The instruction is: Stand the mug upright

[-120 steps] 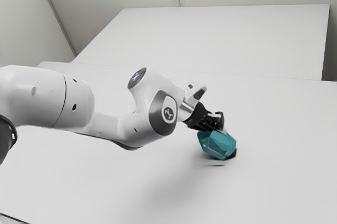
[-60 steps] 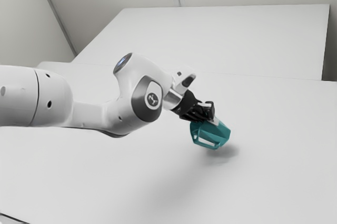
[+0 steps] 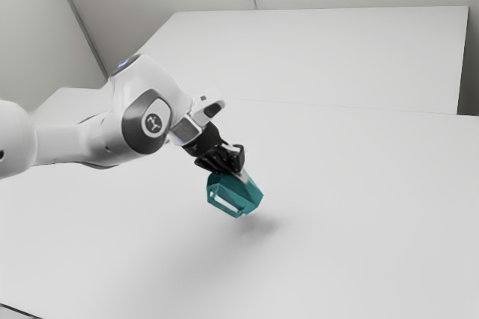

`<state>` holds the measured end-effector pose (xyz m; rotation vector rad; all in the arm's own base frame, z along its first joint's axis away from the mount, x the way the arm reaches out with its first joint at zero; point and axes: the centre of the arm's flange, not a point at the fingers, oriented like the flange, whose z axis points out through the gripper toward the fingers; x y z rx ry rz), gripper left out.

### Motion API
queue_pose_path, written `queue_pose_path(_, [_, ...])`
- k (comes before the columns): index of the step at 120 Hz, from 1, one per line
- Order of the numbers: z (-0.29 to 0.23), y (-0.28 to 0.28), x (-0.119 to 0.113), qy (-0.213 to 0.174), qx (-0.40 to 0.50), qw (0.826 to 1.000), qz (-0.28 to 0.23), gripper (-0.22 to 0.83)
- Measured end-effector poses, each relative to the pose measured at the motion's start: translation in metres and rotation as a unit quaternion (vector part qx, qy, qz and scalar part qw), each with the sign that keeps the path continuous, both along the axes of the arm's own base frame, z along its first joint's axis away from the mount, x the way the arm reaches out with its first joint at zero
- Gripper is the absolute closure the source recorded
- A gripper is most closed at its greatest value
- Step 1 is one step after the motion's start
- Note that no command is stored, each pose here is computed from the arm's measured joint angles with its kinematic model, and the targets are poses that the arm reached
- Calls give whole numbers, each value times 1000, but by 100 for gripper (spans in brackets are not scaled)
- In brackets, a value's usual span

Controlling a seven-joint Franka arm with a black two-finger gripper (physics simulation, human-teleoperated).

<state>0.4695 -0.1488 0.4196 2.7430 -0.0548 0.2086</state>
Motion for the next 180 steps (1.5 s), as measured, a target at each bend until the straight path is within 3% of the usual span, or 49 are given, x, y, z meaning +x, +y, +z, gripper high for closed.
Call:
queue_pose_path(62, [7, 82, -24, 38, 149, 988, 3, 78])
queue_pose_path(97, [-6, 129, -33, 109, 218, 969, 32, 78])
queue_pose_path(130, [-26, 138, -17, 147, 240, 958, 54, 78])
queue_pose_path(180, [-45, 130, 12, 118, 219, 964, 94, 78])
